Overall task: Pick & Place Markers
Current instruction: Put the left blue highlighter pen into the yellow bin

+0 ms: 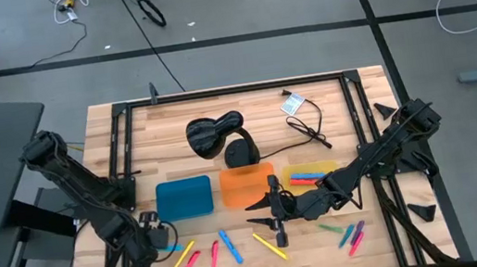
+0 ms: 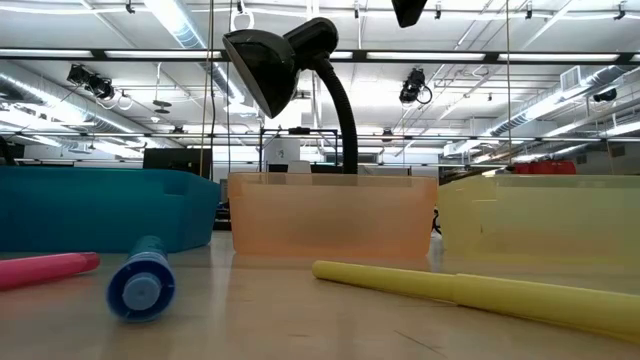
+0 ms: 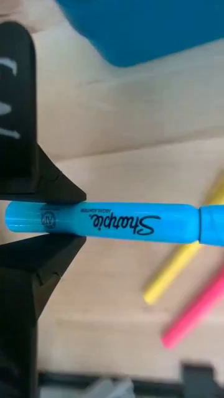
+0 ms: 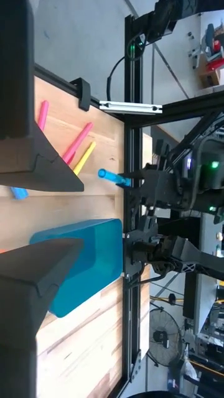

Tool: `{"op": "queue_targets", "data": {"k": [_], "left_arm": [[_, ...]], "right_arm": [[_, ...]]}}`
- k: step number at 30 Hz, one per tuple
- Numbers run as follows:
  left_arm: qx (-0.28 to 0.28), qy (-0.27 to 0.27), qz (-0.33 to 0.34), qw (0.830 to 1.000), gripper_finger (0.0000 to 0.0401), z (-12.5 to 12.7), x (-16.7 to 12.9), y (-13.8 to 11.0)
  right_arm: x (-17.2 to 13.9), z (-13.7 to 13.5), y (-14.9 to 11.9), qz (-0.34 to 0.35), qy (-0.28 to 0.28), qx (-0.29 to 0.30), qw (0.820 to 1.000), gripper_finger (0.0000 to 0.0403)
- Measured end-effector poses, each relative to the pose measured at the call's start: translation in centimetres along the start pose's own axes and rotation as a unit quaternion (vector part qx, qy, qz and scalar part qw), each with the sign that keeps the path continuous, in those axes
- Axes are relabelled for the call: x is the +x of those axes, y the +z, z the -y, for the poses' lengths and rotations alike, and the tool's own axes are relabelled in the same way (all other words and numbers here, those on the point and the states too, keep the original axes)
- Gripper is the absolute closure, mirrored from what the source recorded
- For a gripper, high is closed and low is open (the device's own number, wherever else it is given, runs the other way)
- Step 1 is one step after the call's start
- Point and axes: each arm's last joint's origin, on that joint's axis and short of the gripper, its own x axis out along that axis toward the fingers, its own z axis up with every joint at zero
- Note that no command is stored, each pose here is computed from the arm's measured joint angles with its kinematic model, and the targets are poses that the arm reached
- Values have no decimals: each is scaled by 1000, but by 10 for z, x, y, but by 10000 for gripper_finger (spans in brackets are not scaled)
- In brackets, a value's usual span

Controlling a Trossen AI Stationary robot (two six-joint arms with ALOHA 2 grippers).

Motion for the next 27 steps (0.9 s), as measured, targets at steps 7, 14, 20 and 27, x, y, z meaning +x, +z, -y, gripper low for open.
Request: {"op": "queue_targets", "data": {"k": [7,14,20,27], "left_arm": [[1,23,89,996,332,12,-19,17],[-13,74,185,980,332,16,-34,30],[-35,109,278,954,332,20,-45,41],[-80,118,374,916,331,22,-53,57]], "right_arm": [[0,0,0,1,0,0,1000,273],[0,0,4,18,2,9,1000,273],[0,0,5,23,3,12,1000,273],[0,-1,7,35,4,20,999,273]]}}
